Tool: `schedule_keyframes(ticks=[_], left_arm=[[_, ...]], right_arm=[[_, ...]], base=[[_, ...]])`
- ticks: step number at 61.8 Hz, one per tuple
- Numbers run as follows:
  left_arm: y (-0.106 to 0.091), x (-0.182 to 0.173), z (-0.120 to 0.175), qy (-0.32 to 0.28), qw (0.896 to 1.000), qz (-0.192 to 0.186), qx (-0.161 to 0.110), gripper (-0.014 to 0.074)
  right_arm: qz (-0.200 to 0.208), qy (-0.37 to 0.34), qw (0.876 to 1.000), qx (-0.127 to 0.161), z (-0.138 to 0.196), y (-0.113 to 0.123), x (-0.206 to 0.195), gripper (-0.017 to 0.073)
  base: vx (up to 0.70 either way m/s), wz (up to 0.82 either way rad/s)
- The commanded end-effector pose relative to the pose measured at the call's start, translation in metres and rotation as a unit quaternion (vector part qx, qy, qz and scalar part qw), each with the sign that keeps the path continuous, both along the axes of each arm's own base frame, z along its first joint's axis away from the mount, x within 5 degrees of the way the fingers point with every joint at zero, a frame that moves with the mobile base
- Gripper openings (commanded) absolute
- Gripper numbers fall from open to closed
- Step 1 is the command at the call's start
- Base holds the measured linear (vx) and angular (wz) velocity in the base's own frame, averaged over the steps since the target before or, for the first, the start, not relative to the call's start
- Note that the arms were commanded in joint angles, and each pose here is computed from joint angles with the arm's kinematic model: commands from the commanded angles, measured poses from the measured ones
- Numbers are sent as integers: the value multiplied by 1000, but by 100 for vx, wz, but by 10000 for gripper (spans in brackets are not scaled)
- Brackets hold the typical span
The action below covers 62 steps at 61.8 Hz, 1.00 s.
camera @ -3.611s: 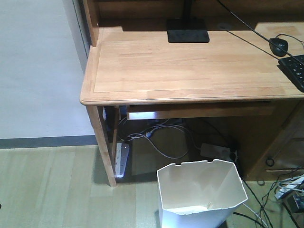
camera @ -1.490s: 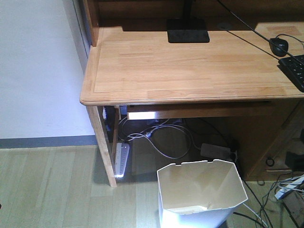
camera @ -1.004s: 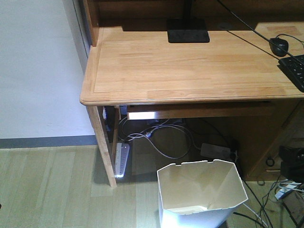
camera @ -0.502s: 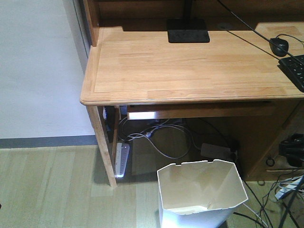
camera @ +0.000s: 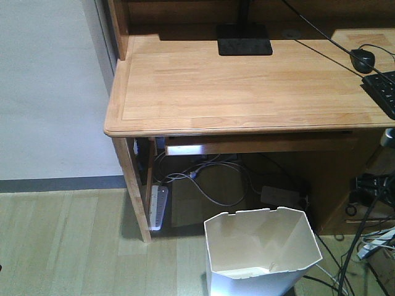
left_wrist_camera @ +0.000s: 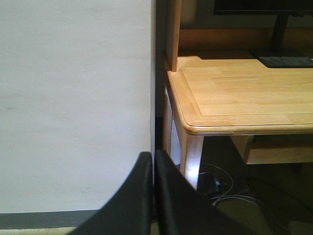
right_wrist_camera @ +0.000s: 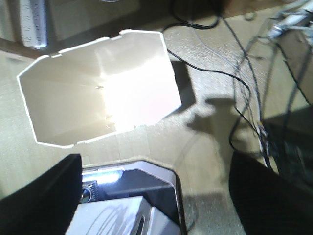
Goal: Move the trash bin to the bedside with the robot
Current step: 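Lower the right gripper toward the rim of the white trash bin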
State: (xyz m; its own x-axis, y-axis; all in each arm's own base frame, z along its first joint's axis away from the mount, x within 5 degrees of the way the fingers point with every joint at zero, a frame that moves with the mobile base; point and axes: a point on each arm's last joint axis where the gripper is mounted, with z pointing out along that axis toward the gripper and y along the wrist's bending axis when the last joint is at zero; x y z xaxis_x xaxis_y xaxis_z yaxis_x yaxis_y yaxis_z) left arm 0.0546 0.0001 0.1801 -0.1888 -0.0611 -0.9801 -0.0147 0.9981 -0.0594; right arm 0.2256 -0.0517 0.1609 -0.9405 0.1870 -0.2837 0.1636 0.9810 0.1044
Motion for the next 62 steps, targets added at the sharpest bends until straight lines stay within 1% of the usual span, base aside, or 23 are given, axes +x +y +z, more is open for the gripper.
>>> schedule_keyframes(ticks=[1, 11, 17, 29, 45, 53, 62], left_arm=[[0, 1, -3, -27, 1000, 0, -6, -6], [0, 1, -3, -27, 1000, 0, -6, -6], [0, 1, -3, -27, 1000, 0, -6, -6], [0, 1, -3, -27, 1000, 0, -6, -6], [0, 1, -3, -27, 1000, 0, -6, -6], [0, 1, -3, -27, 1000, 0, -6, -6], [0, 1, -3, -27, 1000, 0, -6, -6]], right_arm=[[21, -53, 998, -22, -2, -9, 21, 573], [27, -58, 996, -55, -35, -18, 41, 573], [38, -39, 997, -61, -59, -24, 55, 573], [80, 3, 995, -59, -105, -33, 85, 573], [111, 31, 992, -56, -161, -41, 114, 573], [142, 47, 987, -53, -191, -36, 124, 573], [152, 53, 986, -51, -217, -25, 134, 573]], base=[[0, 0], [0, 0], [0, 0], [0, 0], [0, 0], [0, 0], [0, 0]])
